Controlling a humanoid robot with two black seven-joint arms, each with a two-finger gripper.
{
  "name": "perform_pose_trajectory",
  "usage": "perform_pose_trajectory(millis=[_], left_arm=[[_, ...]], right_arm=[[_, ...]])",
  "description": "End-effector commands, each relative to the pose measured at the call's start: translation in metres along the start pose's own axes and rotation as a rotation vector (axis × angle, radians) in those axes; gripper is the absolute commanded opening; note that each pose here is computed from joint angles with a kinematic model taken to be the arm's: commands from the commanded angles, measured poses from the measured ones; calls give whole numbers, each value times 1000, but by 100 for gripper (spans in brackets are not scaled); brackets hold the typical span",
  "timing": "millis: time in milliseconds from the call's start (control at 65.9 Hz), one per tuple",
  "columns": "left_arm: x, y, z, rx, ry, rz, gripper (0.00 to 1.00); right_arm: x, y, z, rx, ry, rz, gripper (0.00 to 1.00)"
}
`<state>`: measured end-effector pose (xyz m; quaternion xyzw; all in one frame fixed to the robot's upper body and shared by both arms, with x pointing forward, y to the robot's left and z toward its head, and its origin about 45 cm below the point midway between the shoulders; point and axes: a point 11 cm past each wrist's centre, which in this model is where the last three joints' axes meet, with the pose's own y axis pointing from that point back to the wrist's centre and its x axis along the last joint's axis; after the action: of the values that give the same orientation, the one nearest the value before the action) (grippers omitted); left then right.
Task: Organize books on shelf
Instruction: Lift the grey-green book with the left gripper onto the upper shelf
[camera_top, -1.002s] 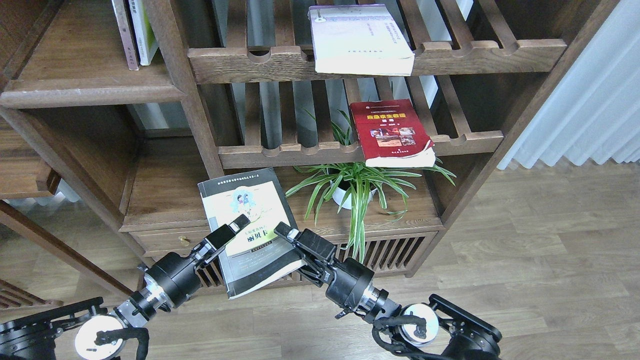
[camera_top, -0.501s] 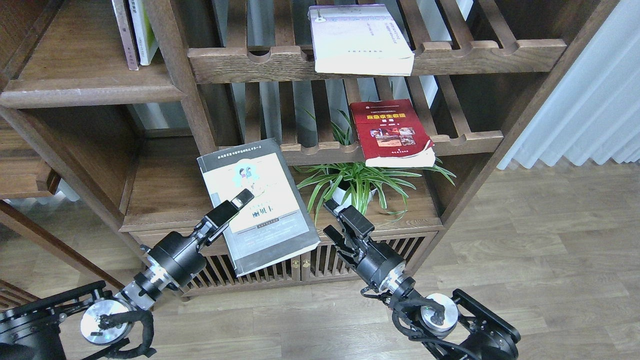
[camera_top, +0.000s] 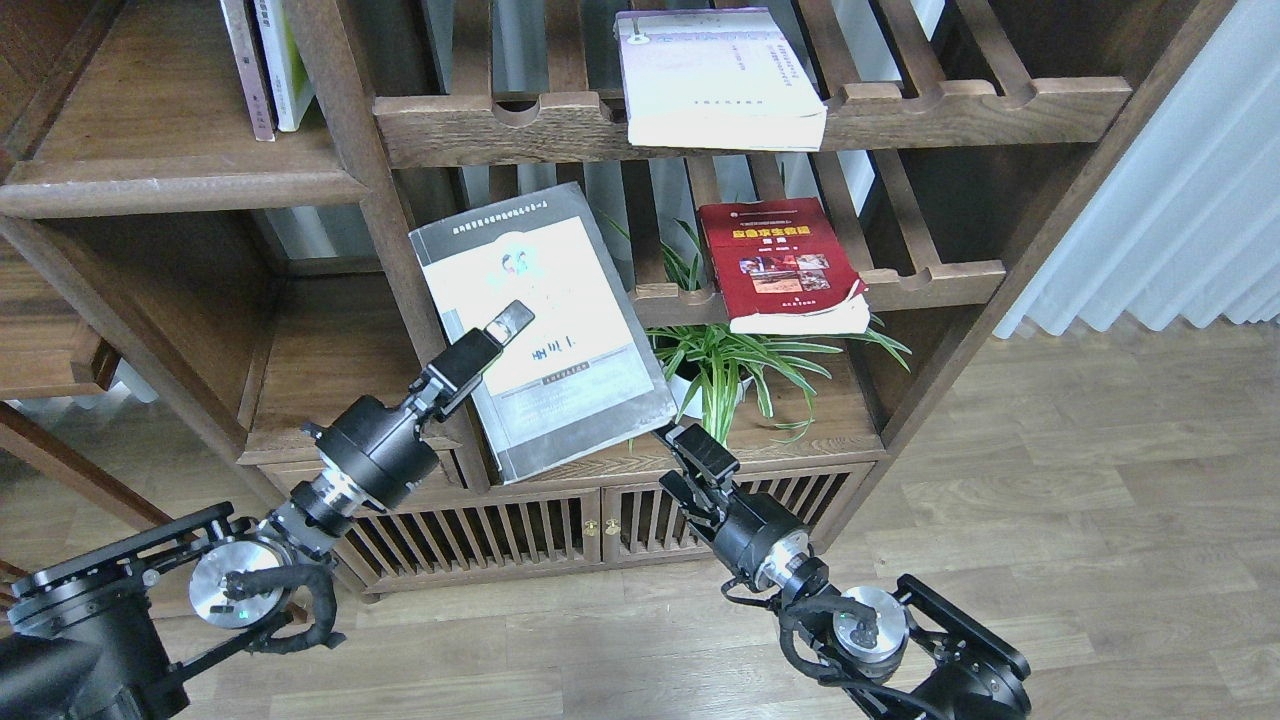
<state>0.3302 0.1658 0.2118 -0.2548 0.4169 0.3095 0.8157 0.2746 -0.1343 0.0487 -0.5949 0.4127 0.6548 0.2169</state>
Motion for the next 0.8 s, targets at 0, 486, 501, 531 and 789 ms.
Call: perform_pose_trajectory(millis=[0, 486, 501, 531, 789], left_arm=[[-12, -13, 18, -6, -54, -41, 0], [-29, -15, 88, -90, -214, -72, 0], [-30, -15, 91, -94, -219, -73, 0], [-31, -14, 96, -98, -232, -73, 0], [-33, 5, 138, -146, -322, -33, 0]], right_arm=[[-2, -2, -1, -2, 5, -5, 98], [-16, -11, -5, -16, 58, -31, 98], [-16, -11, -6, -15, 59, -31, 98], [-17, -12, -6, -15, 60, -33, 98], [-17, -12, -6, -15, 62, -30, 99]])
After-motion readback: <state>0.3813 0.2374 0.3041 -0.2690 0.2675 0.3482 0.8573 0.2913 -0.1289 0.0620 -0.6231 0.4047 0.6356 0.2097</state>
